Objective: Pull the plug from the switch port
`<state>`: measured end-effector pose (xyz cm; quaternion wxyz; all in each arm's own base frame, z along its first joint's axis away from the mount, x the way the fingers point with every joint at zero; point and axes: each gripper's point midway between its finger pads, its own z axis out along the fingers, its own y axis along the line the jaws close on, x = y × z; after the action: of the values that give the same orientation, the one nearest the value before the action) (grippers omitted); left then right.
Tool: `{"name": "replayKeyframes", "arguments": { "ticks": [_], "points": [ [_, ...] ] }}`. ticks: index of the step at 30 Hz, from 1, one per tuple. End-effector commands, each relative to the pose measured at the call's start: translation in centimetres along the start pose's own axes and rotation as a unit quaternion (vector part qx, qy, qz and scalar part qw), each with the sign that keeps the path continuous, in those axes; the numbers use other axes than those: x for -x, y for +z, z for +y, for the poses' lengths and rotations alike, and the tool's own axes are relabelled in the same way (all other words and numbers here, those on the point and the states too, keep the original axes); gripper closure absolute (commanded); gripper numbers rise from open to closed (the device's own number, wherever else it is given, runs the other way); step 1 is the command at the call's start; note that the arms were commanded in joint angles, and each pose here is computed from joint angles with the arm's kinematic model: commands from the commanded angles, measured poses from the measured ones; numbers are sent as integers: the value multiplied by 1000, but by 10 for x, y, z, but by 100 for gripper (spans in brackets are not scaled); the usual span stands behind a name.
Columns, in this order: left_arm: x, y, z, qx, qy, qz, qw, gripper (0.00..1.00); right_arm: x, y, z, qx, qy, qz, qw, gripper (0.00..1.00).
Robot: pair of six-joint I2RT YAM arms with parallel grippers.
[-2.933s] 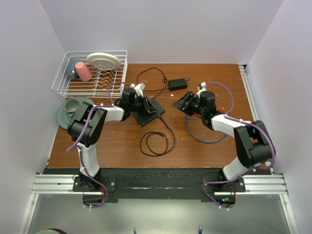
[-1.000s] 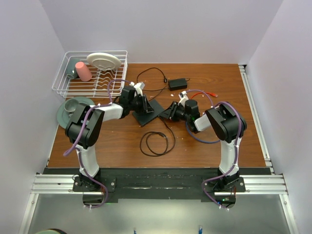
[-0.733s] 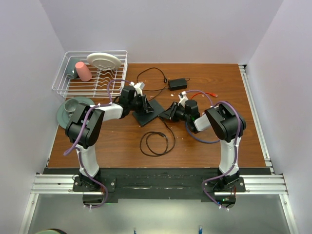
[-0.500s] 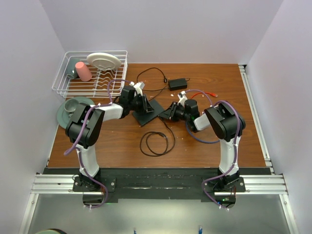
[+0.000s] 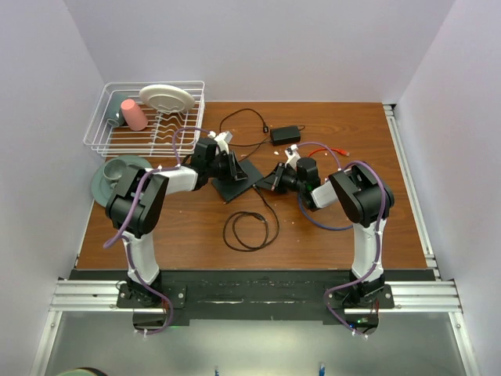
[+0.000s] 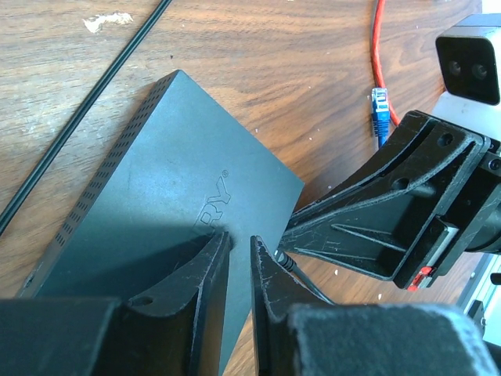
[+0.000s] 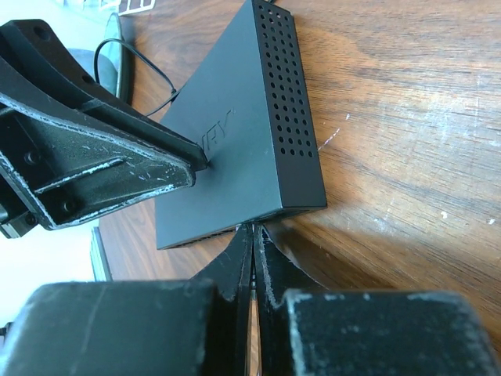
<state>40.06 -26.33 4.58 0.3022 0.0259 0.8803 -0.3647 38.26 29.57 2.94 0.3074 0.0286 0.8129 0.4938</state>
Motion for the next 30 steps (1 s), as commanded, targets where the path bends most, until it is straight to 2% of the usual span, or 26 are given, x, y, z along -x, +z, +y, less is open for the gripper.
{"name": "replayKeyframes", "arguments": {
  "ticks": [1, 3, 4, 6, 8, 11, 16, 30],
  "points": [
    [-23, 6, 21, 28, -21, 36, 999, 77, -18, 1, -19, -25, 13, 19, 999, 100],
    [-24, 7, 21, 27, -22, 36, 999, 77, -23, 0, -20, -22, 17, 23, 999, 100],
    [-25, 7, 20, 25, -23, 36, 999, 78, -23, 0, -20, -19, 19, 22, 999, 97],
    [-25, 7, 20, 24, -24, 37, 999, 78, -25, -1, -21, -18, 33, 22, 999, 86],
    [-25, 7, 20, 23, -24, 37, 999, 78, -25, -1, -15, -2, 38, 20, 999, 70],
    [-25, 6, 20, 23, -23, 37, 999, 78, -24, -1, -13, 5, 53, 16, 998, 63],
    [-24, 5, 19, 23, -22, 35, 999, 78, -17, -6, -11, 25, 77, 8, 997, 63],
    [-29, 9, 20, 19, -29, 39, 999, 78, -40, -5, -19, 7, 68, 71, 995, 62]
  ]
}}
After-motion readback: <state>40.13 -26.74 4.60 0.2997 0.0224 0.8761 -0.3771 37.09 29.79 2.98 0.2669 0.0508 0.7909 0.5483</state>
